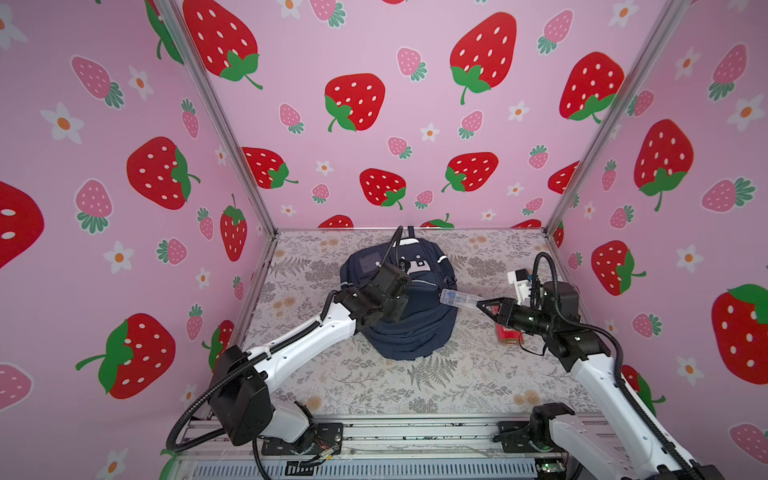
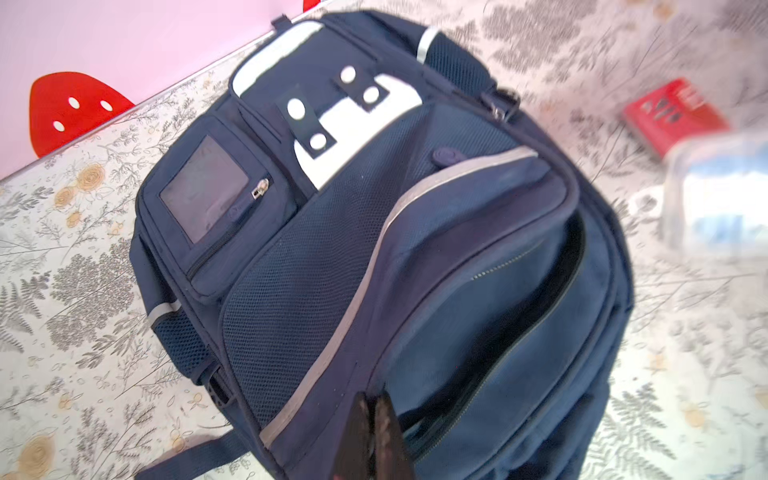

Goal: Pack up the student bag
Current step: 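Pull the front pocket open with the left gripper while right holds the box, then insert the compass box into the open pocket with the right gripper, then release the box and move the right gripper down onto the red pencil case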

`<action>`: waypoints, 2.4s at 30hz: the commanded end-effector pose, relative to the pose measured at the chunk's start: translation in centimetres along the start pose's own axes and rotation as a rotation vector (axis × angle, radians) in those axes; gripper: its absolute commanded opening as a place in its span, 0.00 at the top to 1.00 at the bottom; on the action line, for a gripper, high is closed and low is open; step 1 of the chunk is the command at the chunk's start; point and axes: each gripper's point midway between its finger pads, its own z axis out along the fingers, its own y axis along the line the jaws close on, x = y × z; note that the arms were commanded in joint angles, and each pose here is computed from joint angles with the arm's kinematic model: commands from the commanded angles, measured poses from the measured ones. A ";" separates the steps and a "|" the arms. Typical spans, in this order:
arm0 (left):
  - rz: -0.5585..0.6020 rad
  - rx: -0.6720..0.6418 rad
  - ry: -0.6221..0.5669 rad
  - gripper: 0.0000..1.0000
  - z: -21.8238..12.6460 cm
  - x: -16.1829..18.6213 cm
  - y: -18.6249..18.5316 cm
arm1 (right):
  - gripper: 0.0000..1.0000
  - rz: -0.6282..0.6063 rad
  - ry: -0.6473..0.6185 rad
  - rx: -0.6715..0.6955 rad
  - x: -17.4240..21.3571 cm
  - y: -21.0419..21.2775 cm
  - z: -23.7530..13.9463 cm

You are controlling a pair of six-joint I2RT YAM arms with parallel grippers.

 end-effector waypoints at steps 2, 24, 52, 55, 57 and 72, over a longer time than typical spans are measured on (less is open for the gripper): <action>-0.035 0.195 -0.101 1.00 -1.7 -1.9 -2.2 | 0.92 -0.085 0.055 -0.063 1.0 2.8 0.7; -0.029 0.288 -0.100 1.00 -2.4 -1.6 -2.4 | 0.92 0.006 0.152 -0.117 2.6 4.8 13.3; -0.102 0.262 -0.060 1.00 -2.8 0.5 -0.5 | 0.49 0.046 0.087 0.093 1.2 1.2 17.1; -0.113 0.263 -0.059 1.00 -2.8 0.7 -0.4 | 0.45 0.027 0.073 0.125 1.0 1.0 16.0; -0.121 0.262 -0.058 1.00 -2.9 0.8 -0.4 | 0.44 0.012 0.064 0.157 0.9 0.7 15.1; -0.113 0.264 0.032 1.00 -2.5 2.3 -0.5 | 0.34 0.034 -0.142 0.803 -0.7 -12.9 -0.7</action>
